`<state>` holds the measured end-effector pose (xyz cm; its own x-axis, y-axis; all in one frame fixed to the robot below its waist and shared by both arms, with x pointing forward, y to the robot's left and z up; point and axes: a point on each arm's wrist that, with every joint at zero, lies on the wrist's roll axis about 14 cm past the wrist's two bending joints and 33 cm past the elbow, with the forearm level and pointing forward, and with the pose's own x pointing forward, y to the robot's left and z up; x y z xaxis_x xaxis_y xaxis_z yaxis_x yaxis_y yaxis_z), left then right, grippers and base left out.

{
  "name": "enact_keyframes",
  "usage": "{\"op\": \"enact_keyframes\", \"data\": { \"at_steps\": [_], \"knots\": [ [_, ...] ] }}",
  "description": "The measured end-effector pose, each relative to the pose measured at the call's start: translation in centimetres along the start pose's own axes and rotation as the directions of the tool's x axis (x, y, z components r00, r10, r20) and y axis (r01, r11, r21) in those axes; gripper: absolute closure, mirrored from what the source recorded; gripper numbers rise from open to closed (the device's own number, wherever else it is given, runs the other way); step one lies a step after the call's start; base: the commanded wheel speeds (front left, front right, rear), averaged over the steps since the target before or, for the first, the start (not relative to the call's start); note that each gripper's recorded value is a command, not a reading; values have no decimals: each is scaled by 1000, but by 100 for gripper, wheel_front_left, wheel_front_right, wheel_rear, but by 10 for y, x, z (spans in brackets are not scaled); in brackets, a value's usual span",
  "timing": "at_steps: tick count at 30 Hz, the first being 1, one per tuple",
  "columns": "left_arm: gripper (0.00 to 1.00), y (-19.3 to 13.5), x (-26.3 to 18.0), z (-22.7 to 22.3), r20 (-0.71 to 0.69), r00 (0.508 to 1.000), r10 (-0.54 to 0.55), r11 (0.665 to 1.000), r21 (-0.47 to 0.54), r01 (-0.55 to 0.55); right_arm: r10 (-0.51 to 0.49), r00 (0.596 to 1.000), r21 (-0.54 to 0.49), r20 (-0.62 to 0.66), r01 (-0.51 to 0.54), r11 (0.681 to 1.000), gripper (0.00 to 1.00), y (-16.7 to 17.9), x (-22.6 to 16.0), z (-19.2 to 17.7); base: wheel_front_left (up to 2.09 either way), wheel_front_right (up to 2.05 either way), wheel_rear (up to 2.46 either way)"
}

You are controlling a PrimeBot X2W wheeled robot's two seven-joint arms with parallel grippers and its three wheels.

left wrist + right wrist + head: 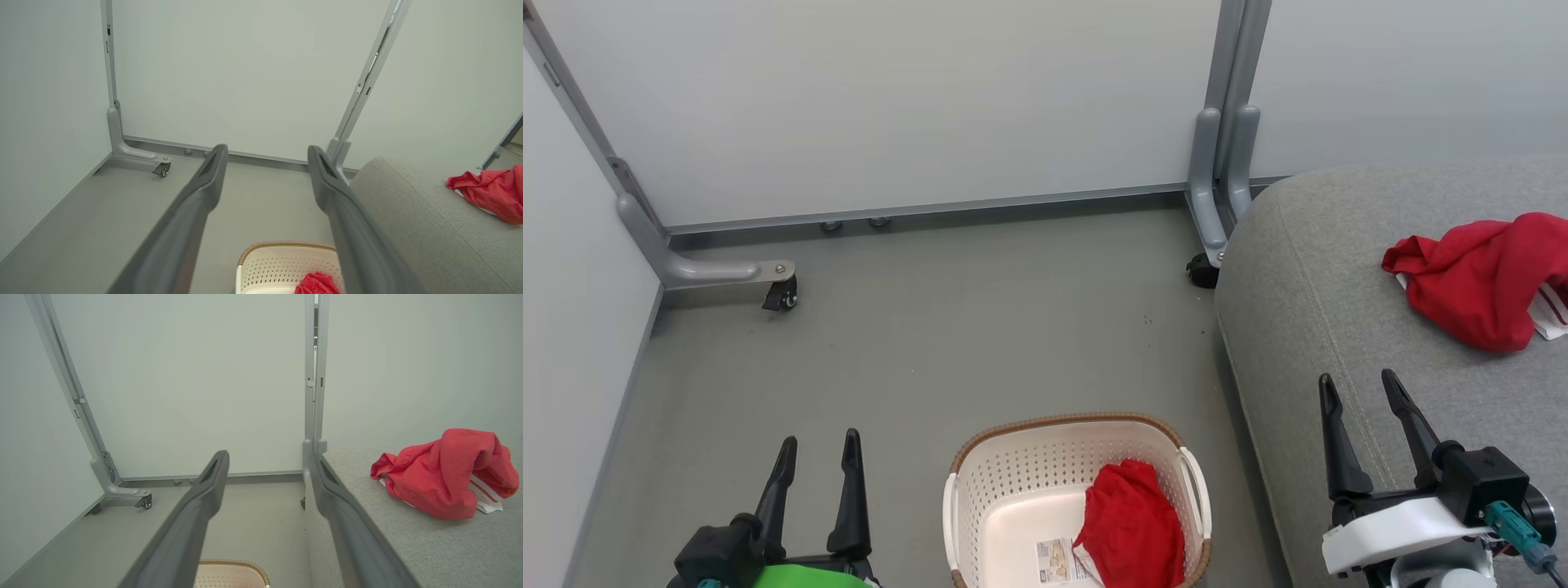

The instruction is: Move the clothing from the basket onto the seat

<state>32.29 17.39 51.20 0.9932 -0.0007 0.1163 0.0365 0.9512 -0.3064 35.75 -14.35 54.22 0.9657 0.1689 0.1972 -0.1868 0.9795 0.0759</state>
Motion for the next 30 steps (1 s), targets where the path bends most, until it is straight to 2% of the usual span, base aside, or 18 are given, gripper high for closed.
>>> {"op": "enact_keyframes", "data": {
  "at_steps": [19,30],
  "knots": [
    [0,-7,9,-19,-62,998,-28,1000,-2,28,-44,999,4,7,44,999,0,-16,5,1,0,0,0],
    [0,-45,55,-59,-172,970,-174,981,57,186,-118,991,-37,58,120,992,0,-53,35,11,0,0,0]
  ]
}}
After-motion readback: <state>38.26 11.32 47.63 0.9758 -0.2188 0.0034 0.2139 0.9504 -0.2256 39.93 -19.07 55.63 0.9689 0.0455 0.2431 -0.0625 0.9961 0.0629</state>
